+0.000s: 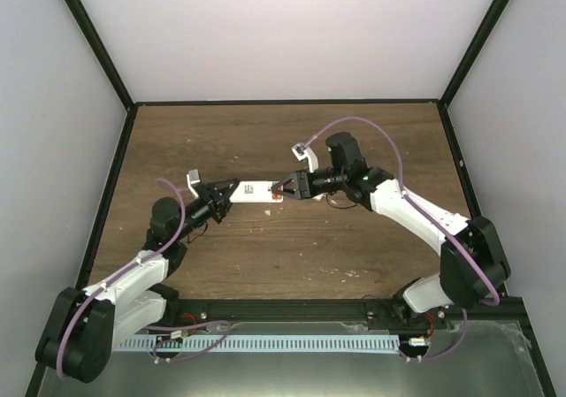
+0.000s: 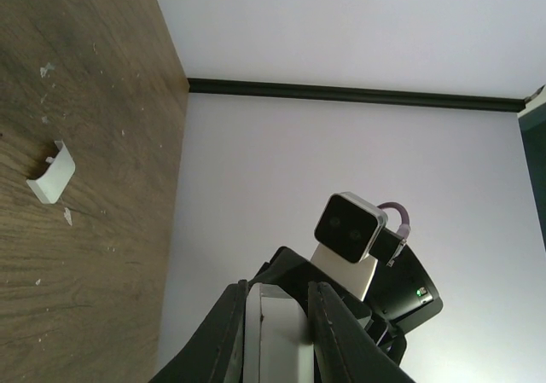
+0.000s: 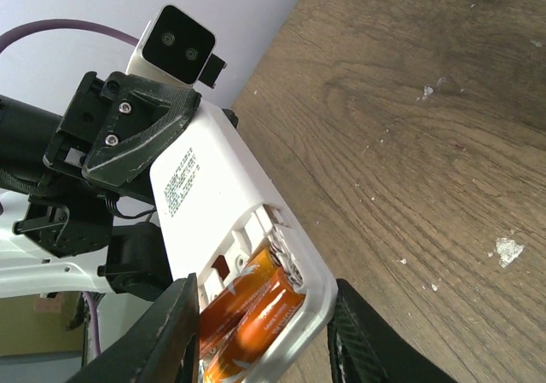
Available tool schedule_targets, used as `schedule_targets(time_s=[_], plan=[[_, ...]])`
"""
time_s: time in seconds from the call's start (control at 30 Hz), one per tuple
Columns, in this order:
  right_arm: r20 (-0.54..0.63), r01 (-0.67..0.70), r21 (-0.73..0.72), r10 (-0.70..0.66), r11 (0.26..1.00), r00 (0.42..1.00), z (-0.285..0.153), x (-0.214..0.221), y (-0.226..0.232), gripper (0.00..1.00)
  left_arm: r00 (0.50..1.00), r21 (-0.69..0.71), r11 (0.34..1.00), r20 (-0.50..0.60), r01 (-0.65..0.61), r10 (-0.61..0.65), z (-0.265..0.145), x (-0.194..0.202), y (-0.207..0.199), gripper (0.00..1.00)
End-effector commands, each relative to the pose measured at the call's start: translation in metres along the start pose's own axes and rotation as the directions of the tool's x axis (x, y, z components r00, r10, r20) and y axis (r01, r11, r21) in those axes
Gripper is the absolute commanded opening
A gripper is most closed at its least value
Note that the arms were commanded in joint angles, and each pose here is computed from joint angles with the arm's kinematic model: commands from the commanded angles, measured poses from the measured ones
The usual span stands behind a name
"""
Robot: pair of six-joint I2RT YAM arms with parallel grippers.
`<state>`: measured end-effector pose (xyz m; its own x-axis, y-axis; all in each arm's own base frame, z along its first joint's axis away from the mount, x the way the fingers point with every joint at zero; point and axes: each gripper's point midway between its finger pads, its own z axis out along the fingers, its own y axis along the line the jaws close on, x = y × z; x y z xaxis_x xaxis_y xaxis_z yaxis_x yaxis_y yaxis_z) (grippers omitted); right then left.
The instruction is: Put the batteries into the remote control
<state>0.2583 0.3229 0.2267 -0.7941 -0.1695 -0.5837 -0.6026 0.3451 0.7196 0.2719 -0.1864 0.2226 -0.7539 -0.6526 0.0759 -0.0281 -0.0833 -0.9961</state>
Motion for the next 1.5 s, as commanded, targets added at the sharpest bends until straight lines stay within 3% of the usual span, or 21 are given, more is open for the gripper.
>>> schedule_targets(time_s=[0.0,1.47], plan=[[0.011,0.08,-0.039,-0.079,0.996,0.997,0.002,-0.012,0.017,0.32,1.0,0.044,0.999,-0.019,-0.018,0.018,0.005,0.002,-0.019,0.0],[-0.01,0.259,0.111,-0.259,0.96,0.966,0.007,-0.018,-0.013,0.31,0.988,0.111,0.989,-0.132,0.094,-0.079,0.011,0.016,-0.038,0.0]])
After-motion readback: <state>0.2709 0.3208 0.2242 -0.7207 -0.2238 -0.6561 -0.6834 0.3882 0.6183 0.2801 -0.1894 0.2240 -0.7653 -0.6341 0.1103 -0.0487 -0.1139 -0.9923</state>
